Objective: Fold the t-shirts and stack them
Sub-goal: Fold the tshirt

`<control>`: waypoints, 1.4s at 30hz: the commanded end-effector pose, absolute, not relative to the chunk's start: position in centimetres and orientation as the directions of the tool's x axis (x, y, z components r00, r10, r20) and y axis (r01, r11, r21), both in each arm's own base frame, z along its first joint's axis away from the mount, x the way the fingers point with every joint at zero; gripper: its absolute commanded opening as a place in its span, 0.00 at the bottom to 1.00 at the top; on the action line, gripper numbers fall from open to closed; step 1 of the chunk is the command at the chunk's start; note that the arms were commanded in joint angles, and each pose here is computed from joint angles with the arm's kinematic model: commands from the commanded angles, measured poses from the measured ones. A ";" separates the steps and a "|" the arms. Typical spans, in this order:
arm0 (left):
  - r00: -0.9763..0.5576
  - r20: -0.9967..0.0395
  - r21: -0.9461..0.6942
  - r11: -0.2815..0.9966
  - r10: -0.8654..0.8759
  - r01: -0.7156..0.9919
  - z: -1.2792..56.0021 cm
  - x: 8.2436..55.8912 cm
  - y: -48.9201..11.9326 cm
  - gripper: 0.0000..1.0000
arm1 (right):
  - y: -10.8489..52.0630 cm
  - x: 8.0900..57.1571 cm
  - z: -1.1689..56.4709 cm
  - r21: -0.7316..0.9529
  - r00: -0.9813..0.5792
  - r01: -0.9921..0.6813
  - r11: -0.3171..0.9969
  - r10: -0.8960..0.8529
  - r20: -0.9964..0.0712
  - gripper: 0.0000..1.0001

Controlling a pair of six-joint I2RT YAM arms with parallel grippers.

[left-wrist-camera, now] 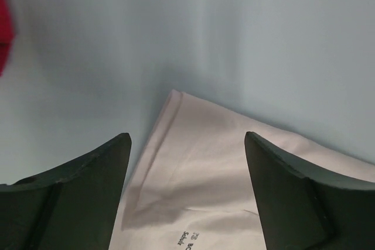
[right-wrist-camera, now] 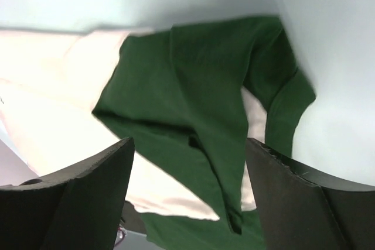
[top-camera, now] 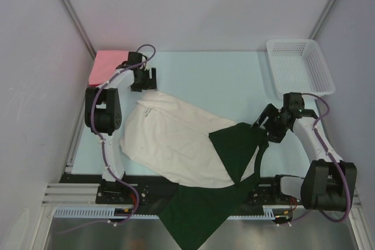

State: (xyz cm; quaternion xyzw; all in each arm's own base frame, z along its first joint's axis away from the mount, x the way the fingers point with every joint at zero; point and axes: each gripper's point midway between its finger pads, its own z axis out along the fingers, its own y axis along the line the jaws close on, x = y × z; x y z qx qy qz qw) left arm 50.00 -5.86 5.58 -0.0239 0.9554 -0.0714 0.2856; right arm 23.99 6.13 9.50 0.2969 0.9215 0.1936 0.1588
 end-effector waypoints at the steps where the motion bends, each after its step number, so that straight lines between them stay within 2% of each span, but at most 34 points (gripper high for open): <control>1: -0.850 -0.527 -0.099 0.994 -0.008 0.052 5.2 50.6 -5.9 0.83 | 4.8 26.6 10.0 0.490 -0.761 0.435 0.756 0.599 -0.248 0.80; 6: -0.863 -0.506 -0.087 0.996 -0.016 0.032 4.7 50.9 -5.6 0.81 | 3.5 27.3 9.0 0.508 -0.744 0.457 0.730 0.627 -0.231 0.73; 10: -0.863 -0.504 -0.091 0.995 -0.007 0.045 4.3 51.1 -5.8 0.79 | 3.3 27.5 8.3 0.524 -0.742 0.458 0.719 0.633 -0.221 0.59; 15: -0.874 -0.486 -0.143 0.987 -0.006 0.073 3.6 50.7 -6.8 0.58 | 2.6 27.9 7.6 0.521 -0.734 0.471 0.712 0.644 -0.217 0.55; 18: -0.877 -0.480 -0.164 0.984 -0.013 0.076 3.4 50.8 -7.2 0.52 | 2.2 27.8 7.4 0.514 -0.729 0.485 0.708 0.651 -0.209 0.40; 25: -0.880 -0.473 -0.228 0.970 -0.034 0.085 3.4 51.0 -8.4 0.53 | 1.4 26.6 6.8 0.497 -0.716 0.516 0.698 0.670 -0.197 0.42; 28: -0.884 -0.465 -0.247 0.966 -0.045 0.081 3.1 51.0 -8.6 0.47 | 1.5 26.9 6.4 0.508 -0.717 0.520 0.686 0.674 -0.177 0.41; 32: -0.886 -0.458 -0.266 0.962 -0.068 0.063 2.9 51.3 -8.8 0.19 | 1.4 27.6 6.2 0.518 -0.708 0.524 0.676 0.684 -0.176 0.40; 39: -0.889 -0.446 -0.287 0.958 -0.105 0.031 2.5 51.8 -8.5 0.05 | 1.2 27.6 4.7 0.506 -0.700 0.554 0.661 0.699 -0.147 0.32; 42: -0.884 -0.453 -0.278 0.960 -0.116 0.017 2.7 52.0 -8.1 0.00 | 0.7 27.5 4.3 0.492 -0.691 0.566 0.661 0.706 -0.154 0.19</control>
